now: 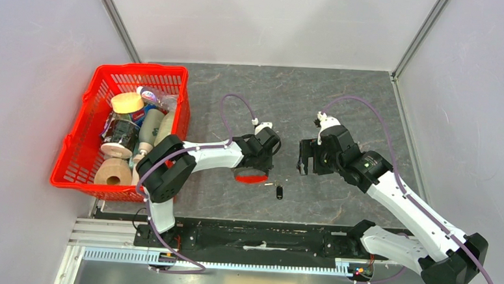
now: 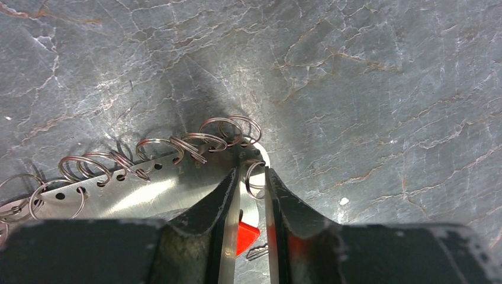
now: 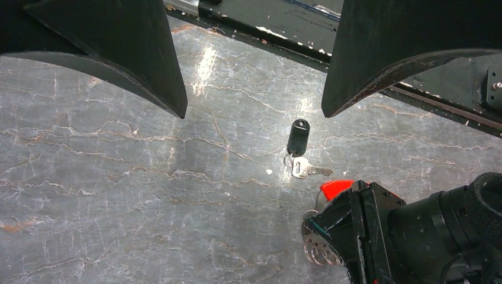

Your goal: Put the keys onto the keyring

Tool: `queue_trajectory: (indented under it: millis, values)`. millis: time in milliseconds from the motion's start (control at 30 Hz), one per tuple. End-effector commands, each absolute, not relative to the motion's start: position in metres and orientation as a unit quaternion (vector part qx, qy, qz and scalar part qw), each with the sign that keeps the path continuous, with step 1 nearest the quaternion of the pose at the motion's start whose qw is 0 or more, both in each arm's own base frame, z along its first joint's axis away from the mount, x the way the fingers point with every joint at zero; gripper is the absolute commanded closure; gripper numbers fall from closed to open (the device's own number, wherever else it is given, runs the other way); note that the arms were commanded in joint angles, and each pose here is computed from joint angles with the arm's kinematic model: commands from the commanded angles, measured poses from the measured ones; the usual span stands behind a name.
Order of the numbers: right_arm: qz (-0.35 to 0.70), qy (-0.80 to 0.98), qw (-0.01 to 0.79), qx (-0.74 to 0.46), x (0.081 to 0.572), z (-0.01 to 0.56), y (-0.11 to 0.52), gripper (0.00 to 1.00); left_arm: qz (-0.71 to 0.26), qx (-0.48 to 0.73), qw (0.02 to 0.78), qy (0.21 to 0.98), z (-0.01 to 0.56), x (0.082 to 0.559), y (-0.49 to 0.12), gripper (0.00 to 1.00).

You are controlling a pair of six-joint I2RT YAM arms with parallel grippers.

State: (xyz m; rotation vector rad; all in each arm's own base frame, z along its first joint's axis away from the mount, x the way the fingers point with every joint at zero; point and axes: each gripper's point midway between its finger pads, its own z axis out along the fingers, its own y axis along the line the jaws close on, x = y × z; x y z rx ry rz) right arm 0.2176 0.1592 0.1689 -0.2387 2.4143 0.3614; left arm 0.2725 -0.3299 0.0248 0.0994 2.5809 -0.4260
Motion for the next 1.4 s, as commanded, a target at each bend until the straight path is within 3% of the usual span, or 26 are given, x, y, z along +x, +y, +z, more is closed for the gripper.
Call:
queue_trajectory:
  millis: [0,433,600,867,1367]
  values:
    - [0.156,0.917,0.356,-0.089,0.22,0.179,0.163,0.08,-0.177,0.018,0.265,0.948,0.034,0.275,-0.335,0.74]
    - [0.162,0.916,0.356,-0.088,0.221,0.182,0.166,0.08,-0.194,0.019,0.274,0.942,0.056,0.275,-0.338,0.84]
    - [0.17,0.915,0.356,-0.086,0.22,0.186,0.169,0.08,-0.199,0.024,0.283,0.938,0.071,0.276,-0.337,0.97]
    - [0.179,0.914,0.353,-0.087,0.218,0.188,0.172,0.08,-0.235,0.036,0.276,0.931,0.086,0.267,-0.345,0.98]
    - [0.258,0.879,0.359,-0.178,0.192,0.236,0.192,0.12,-0.356,0.064,0.276,0.891,0.19,0.23,-0.346,0.98]
